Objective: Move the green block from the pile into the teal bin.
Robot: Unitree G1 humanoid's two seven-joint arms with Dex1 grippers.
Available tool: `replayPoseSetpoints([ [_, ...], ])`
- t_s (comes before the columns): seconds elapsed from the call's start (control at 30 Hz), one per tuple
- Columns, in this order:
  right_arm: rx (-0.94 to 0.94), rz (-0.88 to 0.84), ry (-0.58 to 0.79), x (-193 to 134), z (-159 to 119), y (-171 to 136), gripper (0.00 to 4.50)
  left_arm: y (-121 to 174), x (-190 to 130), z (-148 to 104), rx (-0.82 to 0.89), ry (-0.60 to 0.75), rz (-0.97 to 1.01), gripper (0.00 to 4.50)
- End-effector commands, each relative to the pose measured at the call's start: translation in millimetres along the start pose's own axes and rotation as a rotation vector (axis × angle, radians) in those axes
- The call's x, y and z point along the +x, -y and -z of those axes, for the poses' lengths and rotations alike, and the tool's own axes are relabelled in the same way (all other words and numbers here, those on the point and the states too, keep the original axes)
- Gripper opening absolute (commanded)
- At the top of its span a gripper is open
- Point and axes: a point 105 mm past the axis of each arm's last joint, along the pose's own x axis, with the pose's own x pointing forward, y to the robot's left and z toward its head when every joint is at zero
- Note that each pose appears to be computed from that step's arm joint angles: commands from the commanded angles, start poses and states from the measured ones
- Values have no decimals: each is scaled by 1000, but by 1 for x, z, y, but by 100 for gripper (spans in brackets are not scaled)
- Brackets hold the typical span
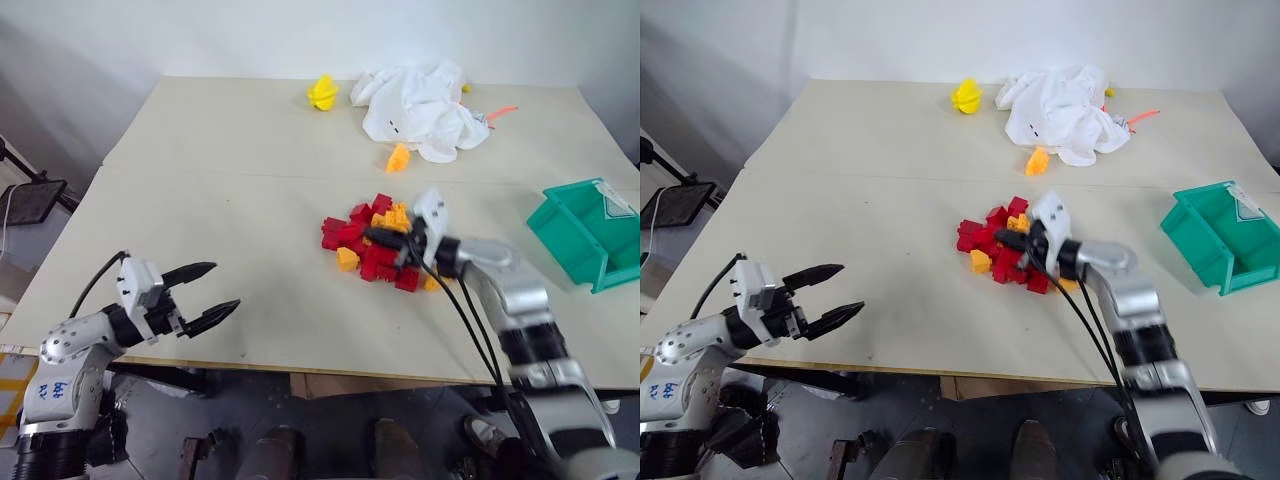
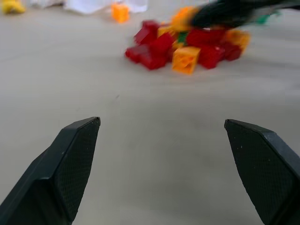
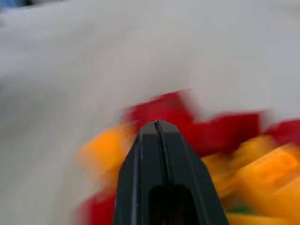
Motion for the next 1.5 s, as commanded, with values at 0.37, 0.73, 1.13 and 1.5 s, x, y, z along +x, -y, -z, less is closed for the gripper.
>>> replayPoseSetpoints([
  [0.37, -97, 25, -76, -18, 12, 40, 1, 6, 33, -23, 30, 76, 103, 450],
  [0.73, -112, -45, -122, -83, 16, 25, 1, 6, 37, -19, 12, 75, 122, 450],
  [1.13, -25, 177, -24, -237, 18, 21, 144, -10, 28, -19, 33, 55, 113, 450],
  [1.5, 27, 185, -44, -222, 14, 15, 443, -14, 30, -16, 40, 56, 110, 450],
])
